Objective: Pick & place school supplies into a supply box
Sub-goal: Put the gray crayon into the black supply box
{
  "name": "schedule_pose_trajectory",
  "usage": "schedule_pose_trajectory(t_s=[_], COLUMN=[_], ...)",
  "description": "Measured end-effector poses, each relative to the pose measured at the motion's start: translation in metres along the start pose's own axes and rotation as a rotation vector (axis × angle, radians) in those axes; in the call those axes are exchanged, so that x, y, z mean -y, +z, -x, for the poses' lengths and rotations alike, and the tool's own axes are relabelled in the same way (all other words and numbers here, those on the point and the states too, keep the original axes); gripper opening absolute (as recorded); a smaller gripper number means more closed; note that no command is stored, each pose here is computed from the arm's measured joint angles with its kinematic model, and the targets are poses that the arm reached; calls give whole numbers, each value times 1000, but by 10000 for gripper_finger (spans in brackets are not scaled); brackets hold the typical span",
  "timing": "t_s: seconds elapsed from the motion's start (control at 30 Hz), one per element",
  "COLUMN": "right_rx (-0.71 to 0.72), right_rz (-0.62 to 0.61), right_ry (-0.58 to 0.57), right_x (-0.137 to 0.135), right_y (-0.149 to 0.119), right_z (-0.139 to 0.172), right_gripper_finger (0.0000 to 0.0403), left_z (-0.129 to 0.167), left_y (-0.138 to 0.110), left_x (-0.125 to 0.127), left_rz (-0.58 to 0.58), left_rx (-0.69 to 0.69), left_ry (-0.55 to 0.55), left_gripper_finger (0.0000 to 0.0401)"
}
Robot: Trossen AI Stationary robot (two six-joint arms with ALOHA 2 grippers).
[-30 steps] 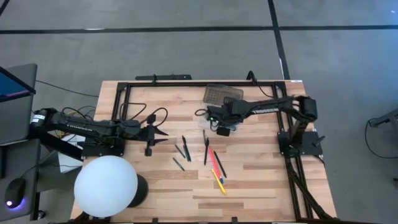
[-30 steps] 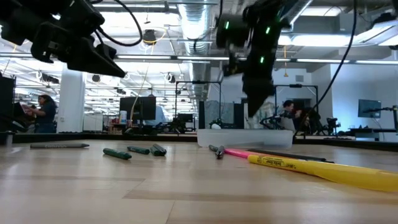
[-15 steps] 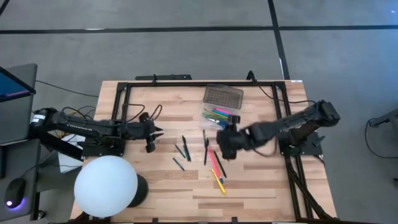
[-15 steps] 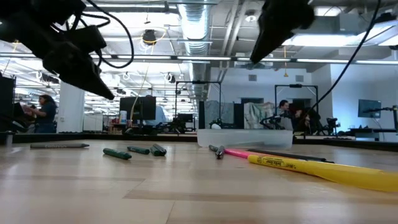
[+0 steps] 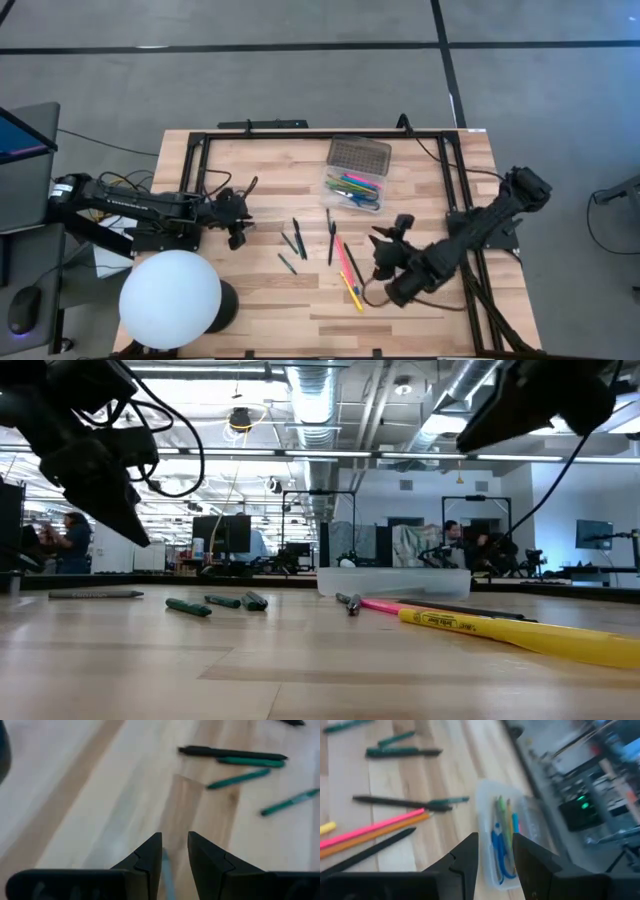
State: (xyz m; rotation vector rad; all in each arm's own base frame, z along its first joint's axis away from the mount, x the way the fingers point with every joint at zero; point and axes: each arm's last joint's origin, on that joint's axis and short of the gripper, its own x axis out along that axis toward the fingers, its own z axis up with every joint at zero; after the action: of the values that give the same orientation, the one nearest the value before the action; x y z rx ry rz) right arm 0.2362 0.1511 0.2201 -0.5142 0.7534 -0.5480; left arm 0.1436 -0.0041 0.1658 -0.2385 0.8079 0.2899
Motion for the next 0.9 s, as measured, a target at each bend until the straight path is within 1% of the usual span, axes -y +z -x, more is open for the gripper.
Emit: schedule_pose_trajectory(t_s=[0.1, 0.3, 0.43, 0.5, 0.67, 0.9], right_rx=[82, 216, 269, 282, 283, 275], right_rz=[-13, 3, -5, -6, -5, -6], right_ry=[-49, -73, -82, -82, -82, -82], right_x=[-5, -14, -16, -17, -17, -17], right_y=[-6, -12, -14, -15, -15, -15], right_z=[13, 38, 47, 50, 50, 49], right_gripper_finger=[112, 112, 112, 112, 112, 112], left_z=[-1, -10, -19, -25, -35, -39], left_y=[-2, -12, -16, -19, -20, -12], left_x=[0, -2, -1, -1, 3, 7], left_rz=[41, 140, 153, 147, 138, 115], left_rx=[-34, -159, -229, -268, -325, -367], left_ry=[-7, 59, 95, 103, 66, 98], left_gripper_finger=[87, 87, 87, 87, 87, 87])
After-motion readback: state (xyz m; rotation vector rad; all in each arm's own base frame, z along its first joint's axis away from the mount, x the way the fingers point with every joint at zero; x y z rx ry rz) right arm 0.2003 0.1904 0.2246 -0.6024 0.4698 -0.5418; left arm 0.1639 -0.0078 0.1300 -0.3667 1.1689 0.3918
